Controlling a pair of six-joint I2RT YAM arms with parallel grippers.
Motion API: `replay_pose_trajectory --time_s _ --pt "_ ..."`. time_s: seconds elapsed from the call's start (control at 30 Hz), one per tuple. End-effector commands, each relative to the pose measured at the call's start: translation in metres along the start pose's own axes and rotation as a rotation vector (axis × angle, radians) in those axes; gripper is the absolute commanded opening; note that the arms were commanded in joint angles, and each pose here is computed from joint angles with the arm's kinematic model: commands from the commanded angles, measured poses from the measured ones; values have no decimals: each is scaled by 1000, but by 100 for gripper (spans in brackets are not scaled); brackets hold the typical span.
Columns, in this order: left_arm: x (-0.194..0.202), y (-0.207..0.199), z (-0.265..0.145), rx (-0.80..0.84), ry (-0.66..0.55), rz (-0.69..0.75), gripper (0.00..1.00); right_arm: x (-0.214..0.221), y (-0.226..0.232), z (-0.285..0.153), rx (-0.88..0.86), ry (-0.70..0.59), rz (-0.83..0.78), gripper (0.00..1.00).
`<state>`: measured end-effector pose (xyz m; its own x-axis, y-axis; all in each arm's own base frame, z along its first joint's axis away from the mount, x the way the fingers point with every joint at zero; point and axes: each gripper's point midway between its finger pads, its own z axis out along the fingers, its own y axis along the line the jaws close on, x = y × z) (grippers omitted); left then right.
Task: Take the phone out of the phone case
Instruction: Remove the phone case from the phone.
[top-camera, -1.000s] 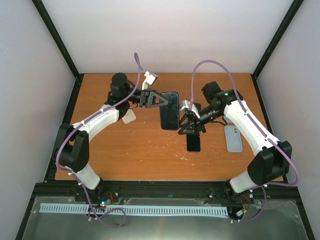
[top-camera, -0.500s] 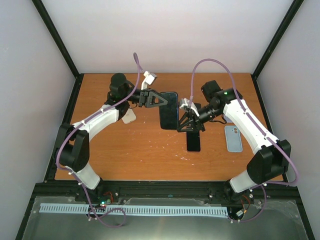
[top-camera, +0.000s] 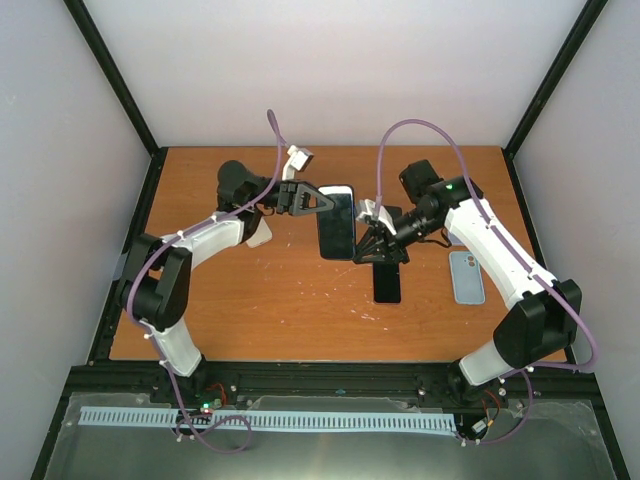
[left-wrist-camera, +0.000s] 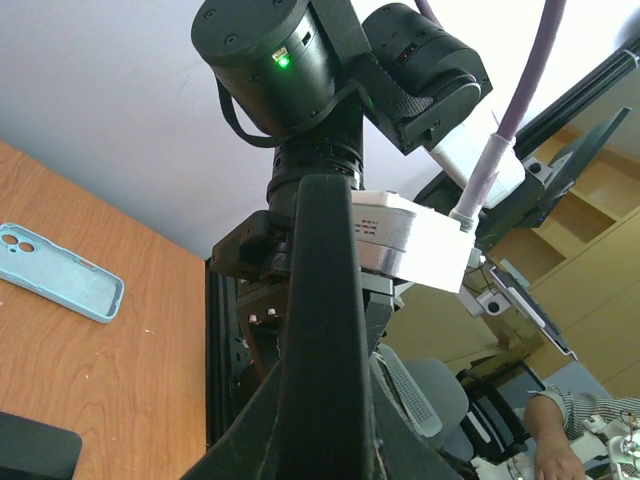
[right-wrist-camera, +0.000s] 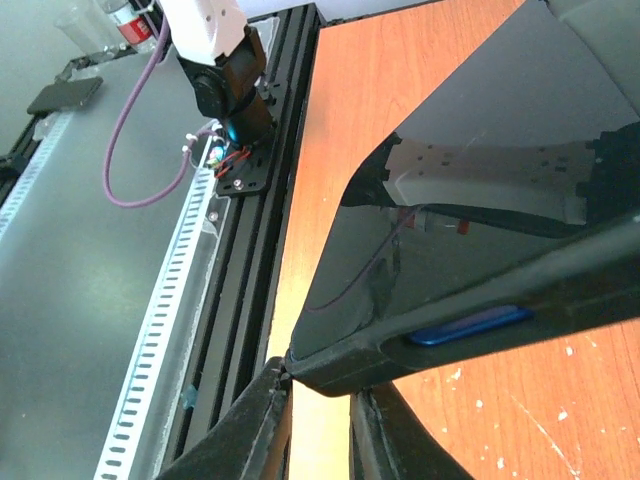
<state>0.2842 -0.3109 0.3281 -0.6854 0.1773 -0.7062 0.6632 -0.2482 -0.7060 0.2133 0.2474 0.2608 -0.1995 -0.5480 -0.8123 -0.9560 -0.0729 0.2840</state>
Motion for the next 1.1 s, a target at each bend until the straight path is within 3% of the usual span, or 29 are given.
replay_pose_trajectory --time_s 0.0,0.57,0.67,0.73,0.83,0.93,1.07 --pt "15 -22 3 47 94 16 0 -13 -23 -5 94 16 -154 17" --pt "18 -29 4 53 110 22 0 -14 -48 1 122 15 -98 14" --pt "16 -31 3 51 103 30 0 -13 -33 0 81 5 -128 25" --pt "11 -29 1 44 78 48 0 -12 -18 -1 46 -6 -145 45" --pt "-1 -31 0 23 27 84 0 -7 6 -2 3 -39 -166 61" --pt "-14 -34 0 -16 -14 154 0 -1 21 2 -25 -66 -164 66" --pt "-28 -32 -1 -95 -72 209 0 -4 28 6 -60 -102 -103 64"
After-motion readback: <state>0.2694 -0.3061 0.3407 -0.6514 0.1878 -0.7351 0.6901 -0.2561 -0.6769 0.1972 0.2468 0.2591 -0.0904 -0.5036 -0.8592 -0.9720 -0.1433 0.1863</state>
